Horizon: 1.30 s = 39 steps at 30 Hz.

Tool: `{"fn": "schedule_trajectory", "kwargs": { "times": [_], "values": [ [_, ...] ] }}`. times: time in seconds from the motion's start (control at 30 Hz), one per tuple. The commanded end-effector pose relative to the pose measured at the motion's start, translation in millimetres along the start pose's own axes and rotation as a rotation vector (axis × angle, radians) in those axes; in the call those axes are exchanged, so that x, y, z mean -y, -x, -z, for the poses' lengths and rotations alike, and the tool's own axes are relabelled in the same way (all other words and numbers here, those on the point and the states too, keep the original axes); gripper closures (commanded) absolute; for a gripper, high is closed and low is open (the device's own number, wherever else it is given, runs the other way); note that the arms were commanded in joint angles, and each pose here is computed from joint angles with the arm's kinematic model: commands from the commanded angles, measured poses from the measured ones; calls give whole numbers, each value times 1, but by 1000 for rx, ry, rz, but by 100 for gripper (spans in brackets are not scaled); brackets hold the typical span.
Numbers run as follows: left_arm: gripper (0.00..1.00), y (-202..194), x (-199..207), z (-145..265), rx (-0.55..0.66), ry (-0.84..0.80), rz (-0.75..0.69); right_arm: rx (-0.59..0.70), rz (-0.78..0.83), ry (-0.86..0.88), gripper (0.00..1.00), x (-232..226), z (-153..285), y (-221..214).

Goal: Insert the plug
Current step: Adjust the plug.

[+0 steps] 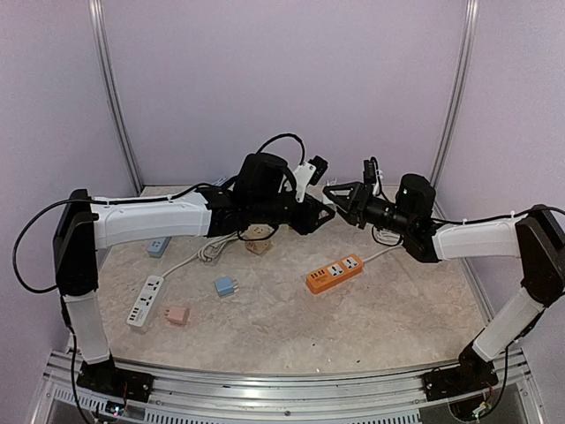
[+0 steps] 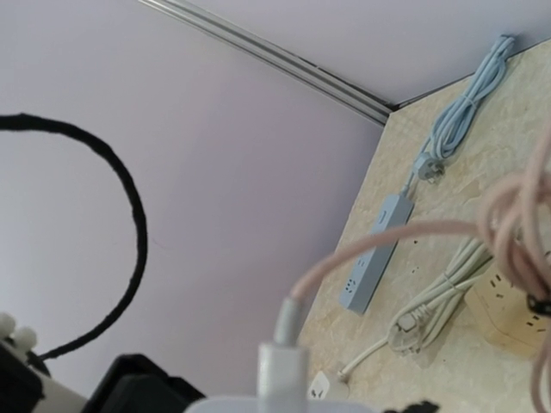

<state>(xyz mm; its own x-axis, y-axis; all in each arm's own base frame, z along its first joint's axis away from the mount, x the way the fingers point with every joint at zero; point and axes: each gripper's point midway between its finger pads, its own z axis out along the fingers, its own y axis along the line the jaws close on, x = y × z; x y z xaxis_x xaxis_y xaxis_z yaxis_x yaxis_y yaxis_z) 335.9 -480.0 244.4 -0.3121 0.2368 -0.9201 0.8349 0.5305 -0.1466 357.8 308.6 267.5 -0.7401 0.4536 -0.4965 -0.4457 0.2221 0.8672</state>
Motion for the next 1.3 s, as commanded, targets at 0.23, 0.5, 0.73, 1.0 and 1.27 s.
{"fn": "schedule_trajectory", "kwargs": {
  "times": [0.23,0.5,0.73,1.0,1.27],
  "values": [
    [77,13,-44,19,46,163,27,-34,-12,14,78,8,5,-11],
    [54,13,-39,19,45,141,28,-28,-11,11,79,9,4,-10],
    [40,12,-24,19,44,71,-1,-26,-16,9,80,10,3,-9],
    [39,17,-8,21,68,-11,-26,-33,-16,-1,80,13,2,-10],
    [41,20,-11,12,52,4,-42,-50,-6,7,81,8,1,-10]
  ]
}}
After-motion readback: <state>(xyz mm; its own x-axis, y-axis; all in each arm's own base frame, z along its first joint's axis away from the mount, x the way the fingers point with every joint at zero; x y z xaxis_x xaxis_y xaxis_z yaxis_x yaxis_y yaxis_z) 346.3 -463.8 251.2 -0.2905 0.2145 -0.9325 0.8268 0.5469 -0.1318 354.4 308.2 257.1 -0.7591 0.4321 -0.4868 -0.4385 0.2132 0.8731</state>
